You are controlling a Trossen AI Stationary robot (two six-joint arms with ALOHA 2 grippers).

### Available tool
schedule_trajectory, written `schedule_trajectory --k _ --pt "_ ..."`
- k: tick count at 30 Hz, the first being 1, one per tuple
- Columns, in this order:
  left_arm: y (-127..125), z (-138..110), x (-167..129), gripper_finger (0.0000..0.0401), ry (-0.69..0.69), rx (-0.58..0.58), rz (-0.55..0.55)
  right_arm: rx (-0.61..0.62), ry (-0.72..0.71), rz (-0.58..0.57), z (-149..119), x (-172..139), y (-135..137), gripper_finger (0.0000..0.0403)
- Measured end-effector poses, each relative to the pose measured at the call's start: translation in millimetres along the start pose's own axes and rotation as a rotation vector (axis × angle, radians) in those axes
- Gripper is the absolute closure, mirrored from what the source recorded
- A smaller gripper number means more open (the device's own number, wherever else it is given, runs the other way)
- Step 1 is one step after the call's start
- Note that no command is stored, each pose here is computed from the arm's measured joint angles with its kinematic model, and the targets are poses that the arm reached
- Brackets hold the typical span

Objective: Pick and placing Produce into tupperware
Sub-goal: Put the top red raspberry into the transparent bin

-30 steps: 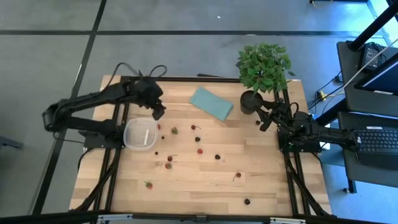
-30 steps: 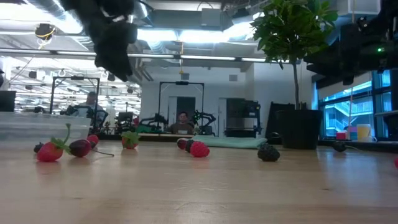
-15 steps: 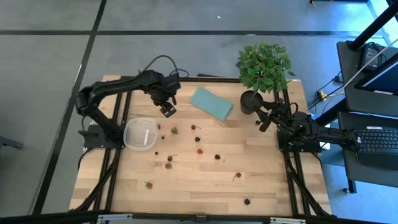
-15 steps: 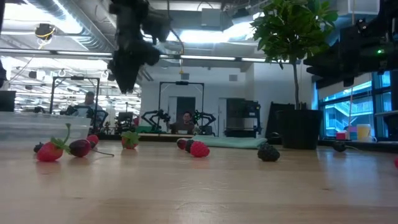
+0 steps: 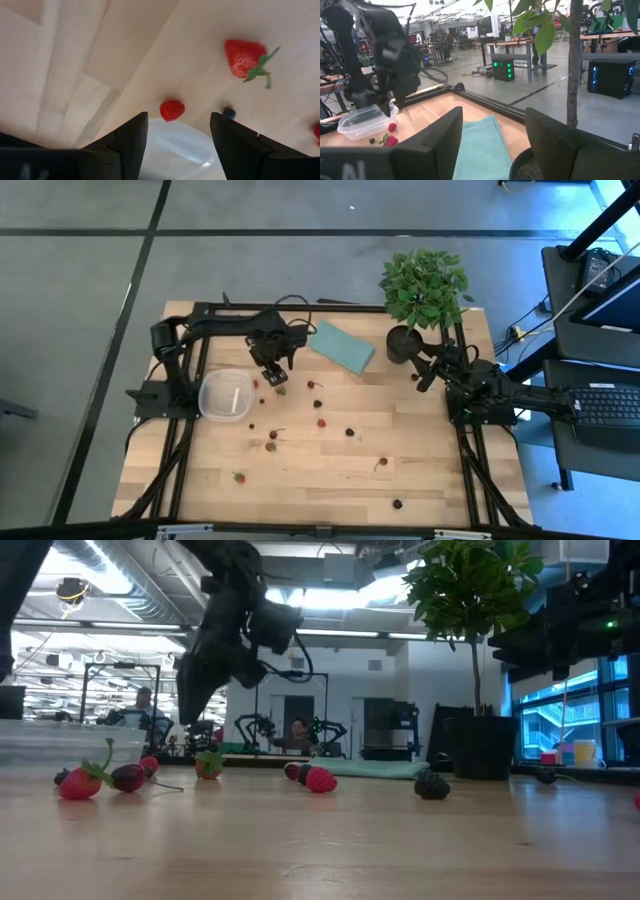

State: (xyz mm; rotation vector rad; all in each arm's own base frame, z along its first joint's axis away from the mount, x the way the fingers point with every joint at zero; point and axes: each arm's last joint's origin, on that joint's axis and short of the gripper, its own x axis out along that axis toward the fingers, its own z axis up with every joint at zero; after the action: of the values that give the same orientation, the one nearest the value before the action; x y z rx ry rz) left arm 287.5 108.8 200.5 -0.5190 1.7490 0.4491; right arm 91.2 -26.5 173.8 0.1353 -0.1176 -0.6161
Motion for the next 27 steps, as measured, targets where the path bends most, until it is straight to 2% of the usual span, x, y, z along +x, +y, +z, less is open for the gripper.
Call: schedule_trajectory --k 7,27 --pt "-6 8 24 0.0193 0.143 0.009 0.039 -0.002 0.003 0.000 0 0 0 0.0186" --pt "-12 21 56 0.0193 0.246 0.019 0.090 -0.006 0.012 0.000 -1 0 0 0.0186"
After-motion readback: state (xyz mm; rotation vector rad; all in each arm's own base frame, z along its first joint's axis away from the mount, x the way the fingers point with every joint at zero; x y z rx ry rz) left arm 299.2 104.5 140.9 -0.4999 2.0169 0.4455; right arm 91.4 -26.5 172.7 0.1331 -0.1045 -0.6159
